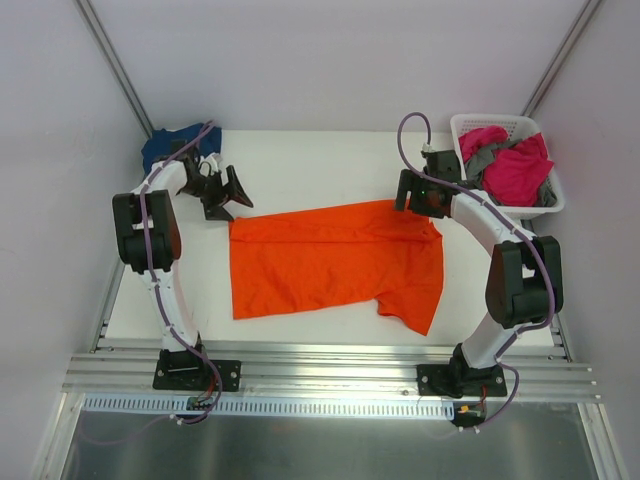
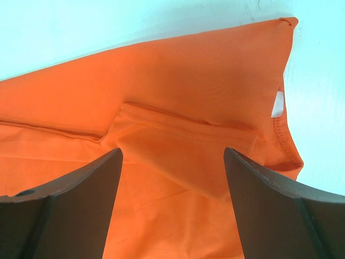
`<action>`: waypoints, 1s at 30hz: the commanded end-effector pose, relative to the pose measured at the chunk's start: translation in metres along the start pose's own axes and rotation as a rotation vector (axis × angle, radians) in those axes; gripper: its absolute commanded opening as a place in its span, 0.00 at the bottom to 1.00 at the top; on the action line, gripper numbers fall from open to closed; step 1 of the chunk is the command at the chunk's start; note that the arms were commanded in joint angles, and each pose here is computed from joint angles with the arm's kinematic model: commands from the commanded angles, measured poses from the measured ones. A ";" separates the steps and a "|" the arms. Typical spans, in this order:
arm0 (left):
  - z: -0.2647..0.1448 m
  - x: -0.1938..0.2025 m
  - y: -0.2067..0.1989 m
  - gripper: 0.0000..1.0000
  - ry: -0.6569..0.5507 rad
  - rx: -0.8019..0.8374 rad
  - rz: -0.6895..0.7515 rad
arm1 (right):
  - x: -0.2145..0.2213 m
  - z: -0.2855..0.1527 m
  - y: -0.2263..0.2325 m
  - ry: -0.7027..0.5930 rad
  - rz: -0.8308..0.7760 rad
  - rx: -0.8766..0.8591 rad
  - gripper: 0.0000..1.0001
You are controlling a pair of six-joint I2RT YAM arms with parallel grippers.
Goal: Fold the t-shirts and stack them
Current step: Fold the tshirt
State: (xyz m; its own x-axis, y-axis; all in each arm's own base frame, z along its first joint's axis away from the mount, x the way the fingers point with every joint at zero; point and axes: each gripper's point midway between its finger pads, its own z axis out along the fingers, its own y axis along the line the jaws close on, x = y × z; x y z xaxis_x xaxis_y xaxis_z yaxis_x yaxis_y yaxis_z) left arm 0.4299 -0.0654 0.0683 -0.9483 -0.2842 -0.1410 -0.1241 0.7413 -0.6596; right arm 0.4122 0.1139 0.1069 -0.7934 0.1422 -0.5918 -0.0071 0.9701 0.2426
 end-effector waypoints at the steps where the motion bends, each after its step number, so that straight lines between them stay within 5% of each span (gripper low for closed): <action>1: -0.002 0.000 0.006 0.82 0.005 -0.003 -0.015 | -0.019 -0.008 0.004 -0.056 -0.013 0.001 0.80; 6: 0.000 0.000 0.004 0.72 0.011 0.012 -0.018 | -0.017 -0.008 0.003 -0.054 -0.014 0.004 0.80; 9: -0.001 0.001 0.004 0.56 0.012 0.015 -0.016 | -0.017 -0.007 0.003 -0.052 -0.014 0.005 0.80; 14: -0.006 0.005 0.003 0.00 0.008 0.008 -0.017 | -0.020 -0.006 0.005 -0.056 -0.014 0.000 0.80; 30: -0.034 0.051 -0.016 0.00 0.013 0.043 -0.033 | -0.021 -0.013 0.004 -0.069 -0.013 -0.004 0.80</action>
State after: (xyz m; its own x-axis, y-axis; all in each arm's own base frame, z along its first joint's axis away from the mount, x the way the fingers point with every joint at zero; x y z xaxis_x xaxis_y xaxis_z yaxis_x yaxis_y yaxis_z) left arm 0.3795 -0.0689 0.0672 -0.9524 -0.2992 -0.0587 -0.1860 0.7228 -0.6656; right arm 0.4144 0.1132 0.1084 -0.7897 0.1427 -0.5966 -0.0044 0.9712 0.2382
